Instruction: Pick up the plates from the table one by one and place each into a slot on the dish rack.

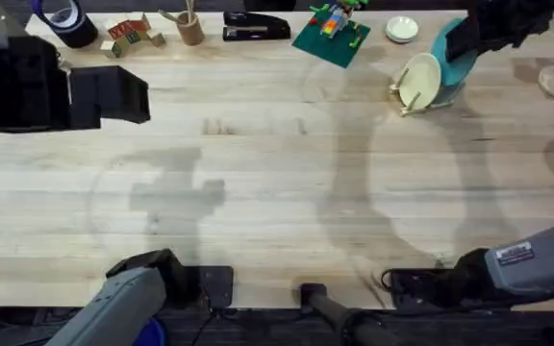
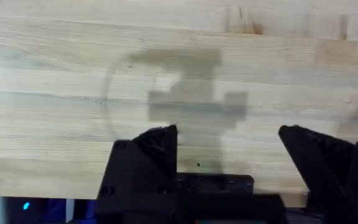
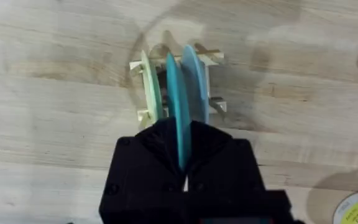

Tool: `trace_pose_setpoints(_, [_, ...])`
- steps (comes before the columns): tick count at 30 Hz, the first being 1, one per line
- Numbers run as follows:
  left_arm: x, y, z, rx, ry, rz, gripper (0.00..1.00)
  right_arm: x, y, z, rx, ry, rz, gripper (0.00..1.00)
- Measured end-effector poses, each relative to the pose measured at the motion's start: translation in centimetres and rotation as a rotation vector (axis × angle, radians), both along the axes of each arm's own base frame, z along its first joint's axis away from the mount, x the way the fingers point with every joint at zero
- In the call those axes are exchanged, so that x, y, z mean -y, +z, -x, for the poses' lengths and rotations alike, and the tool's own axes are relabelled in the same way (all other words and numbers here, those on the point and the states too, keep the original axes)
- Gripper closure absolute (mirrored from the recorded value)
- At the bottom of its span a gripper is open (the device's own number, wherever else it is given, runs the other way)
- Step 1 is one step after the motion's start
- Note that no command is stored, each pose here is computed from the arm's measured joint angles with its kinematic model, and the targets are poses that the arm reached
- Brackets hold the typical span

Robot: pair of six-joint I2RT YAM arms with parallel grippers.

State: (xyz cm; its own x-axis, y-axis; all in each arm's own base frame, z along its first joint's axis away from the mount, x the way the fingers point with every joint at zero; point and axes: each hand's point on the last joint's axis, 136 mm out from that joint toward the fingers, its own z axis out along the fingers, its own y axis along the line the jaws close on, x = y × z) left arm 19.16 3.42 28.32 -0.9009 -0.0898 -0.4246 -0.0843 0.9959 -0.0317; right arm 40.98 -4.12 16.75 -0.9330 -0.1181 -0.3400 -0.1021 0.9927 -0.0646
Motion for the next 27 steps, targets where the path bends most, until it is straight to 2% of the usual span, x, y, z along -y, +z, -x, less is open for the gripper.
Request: trace_pose_setpoints(27, [0.0, 0.0, 0.0, 0.000, 0.000, 0.000, 0.005, -0.1, -1.8, -0.3, -0.042, 0.003, -0.004, 0.955])
